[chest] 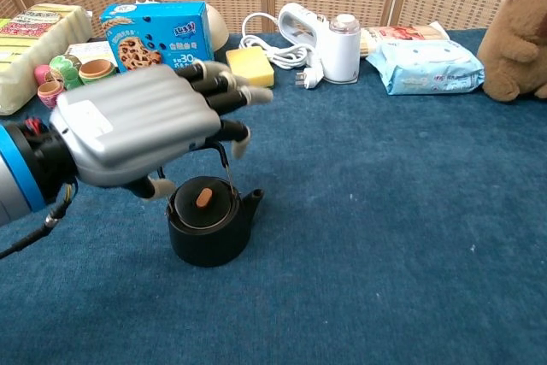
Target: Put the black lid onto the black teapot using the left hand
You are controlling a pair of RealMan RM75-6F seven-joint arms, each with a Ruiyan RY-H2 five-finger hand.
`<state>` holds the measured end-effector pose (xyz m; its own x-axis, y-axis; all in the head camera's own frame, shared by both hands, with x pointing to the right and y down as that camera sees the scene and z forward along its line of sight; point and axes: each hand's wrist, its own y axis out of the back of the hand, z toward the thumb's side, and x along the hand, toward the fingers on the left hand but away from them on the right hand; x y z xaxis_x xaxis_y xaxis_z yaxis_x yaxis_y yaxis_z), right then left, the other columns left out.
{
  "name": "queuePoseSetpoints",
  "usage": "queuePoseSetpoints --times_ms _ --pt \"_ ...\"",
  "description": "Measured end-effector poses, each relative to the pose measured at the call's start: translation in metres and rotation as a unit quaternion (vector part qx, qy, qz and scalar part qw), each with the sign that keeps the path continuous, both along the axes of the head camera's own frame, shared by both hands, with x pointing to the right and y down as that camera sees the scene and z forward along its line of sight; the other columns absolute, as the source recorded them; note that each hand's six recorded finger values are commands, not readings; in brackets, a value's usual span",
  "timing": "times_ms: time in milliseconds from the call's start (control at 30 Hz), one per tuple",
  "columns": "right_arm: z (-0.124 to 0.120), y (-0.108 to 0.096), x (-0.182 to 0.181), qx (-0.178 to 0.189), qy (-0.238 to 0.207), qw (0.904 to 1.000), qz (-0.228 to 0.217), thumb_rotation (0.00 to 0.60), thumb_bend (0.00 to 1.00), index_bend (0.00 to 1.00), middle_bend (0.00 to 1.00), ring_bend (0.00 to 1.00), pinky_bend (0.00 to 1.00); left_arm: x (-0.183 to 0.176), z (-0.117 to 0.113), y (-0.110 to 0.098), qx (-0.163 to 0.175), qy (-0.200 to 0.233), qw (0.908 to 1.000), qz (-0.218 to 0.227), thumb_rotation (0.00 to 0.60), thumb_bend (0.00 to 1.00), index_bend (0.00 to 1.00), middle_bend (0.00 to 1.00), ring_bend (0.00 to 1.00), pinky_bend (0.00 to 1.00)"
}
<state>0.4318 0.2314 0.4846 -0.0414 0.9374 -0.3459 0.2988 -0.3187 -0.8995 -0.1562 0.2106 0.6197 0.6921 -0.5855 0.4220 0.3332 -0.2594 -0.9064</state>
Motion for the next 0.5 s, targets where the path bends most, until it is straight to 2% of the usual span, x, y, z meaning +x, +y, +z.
queuePoseSetpoints --times_ms 167,500 --pt "0.002 0.0 -0.002 -0.004 0.002 1.0 -0.004 0.6 0.24 0.12 0.0 0.0 0.0 -0.002 -0.008 -0.01 0.015 0.011 0.9998 -0.012 0.6 0.21 0.31 0.0 0.0 0.04" --pt "0.002 0.0 -0.001 -0.001 0.003 1.0 -0.003 0.6 0.24 0.12 0.0 0.0 0.0 0.016 0.01 -0.012 0.007 0.005 0.9999 -0.009 0.6 0.21 0.31 0.0 0.0 0.04"
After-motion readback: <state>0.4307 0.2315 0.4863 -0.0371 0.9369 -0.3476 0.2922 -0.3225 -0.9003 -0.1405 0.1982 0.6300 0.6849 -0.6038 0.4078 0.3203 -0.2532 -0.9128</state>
